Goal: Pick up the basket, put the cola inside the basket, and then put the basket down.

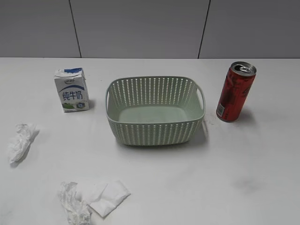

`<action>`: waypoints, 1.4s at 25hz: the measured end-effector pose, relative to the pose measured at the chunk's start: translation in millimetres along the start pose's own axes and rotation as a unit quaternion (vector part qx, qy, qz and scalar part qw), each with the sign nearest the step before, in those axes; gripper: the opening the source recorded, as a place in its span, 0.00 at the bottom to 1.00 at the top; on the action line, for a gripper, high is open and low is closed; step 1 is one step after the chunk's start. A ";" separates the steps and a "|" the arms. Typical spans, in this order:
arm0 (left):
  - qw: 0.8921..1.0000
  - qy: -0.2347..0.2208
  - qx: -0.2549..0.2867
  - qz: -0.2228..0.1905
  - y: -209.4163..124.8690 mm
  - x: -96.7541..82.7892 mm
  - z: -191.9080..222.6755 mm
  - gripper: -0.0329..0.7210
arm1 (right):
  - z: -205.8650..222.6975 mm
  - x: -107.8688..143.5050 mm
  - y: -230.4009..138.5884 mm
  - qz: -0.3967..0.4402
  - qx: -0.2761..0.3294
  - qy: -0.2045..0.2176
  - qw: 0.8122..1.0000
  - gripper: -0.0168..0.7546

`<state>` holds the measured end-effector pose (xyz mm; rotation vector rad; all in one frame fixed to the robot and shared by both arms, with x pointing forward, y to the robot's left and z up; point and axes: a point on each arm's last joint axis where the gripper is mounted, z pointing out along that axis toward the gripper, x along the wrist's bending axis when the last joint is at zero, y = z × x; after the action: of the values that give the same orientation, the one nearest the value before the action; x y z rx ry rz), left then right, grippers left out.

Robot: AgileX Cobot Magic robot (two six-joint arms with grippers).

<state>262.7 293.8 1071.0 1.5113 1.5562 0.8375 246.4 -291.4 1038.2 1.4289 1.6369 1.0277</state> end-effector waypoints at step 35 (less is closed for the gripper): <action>0.924 -0.101 0.364 0.054 116.2 -141.2 273.9 0.71 | 0.0 0.0 0.1 0.000 0.000 0.000 1.000 0.78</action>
<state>555.1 142.9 1058.6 2.1380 1.7280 0.1198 246.5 -291.3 1038.3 1.4278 1.6368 1.0285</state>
